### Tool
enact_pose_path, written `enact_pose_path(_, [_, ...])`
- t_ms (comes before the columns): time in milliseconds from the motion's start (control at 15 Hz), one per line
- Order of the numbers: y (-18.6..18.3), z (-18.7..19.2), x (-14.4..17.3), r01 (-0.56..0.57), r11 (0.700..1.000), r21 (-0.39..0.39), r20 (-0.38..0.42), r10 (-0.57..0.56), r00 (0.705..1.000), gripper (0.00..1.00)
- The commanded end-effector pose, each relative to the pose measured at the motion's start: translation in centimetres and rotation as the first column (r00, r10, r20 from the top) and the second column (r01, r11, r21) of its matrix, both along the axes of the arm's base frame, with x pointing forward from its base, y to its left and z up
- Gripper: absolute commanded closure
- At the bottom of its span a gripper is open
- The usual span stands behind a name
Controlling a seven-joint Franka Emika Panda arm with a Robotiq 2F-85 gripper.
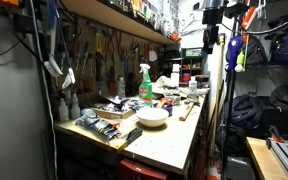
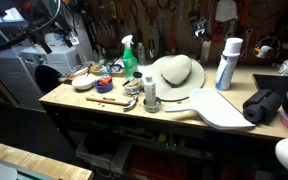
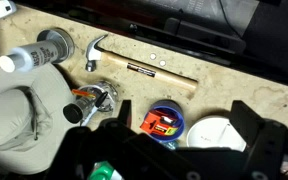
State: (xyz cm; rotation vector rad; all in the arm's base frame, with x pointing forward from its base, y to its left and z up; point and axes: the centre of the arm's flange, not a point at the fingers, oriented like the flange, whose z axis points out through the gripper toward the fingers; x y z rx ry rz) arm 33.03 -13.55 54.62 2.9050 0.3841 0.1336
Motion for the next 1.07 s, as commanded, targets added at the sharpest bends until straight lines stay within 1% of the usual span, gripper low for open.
enact_pose_path(0, [0.0,0.0,0.0,0.0,1.0,0.0,0.0,0.0,1.0,0.0])
enact_pose_path(333, [0.0,0.0,0.0,0.0,1.0,0.0,0.0,0.0,1.0,0.0])
enact_pose_path(400, [-0.5,-0.2,0.7,0.036,0.999,0.014,0.004,-0.036,0.999,0.0])
enact_pose_path(467, [-2.6,-1.3,2.3,0.124,0.991,0.054,-0.03,-0.122,0.992,0.0])
enact_pose_path(533, [-5.0,-3.1,3.5,0.175,0.983,0.052,-0.064,-0.171,0.983,0.0])
enact_pose_path(600, [-7.1,-4.6,3.9,0.219,0.974,0.056,-0.083,-0.214,0.973,0.0])
enact_pose_path(733, [-11.0,-7.5,3.4,0.314,0.947,0.065,-0.119,-0.305,0.945,0.0])
enact_pose_path(867, [-15.6,-10.8,3.4,0.417,0.907,0.067,-0.143,-0.405,0.903,0.0])
enact_pose_path(1000, [-20.4,-13.7,3.2,0.512,0.856,0.072,-0.167,-0.496,0.852,0.0])
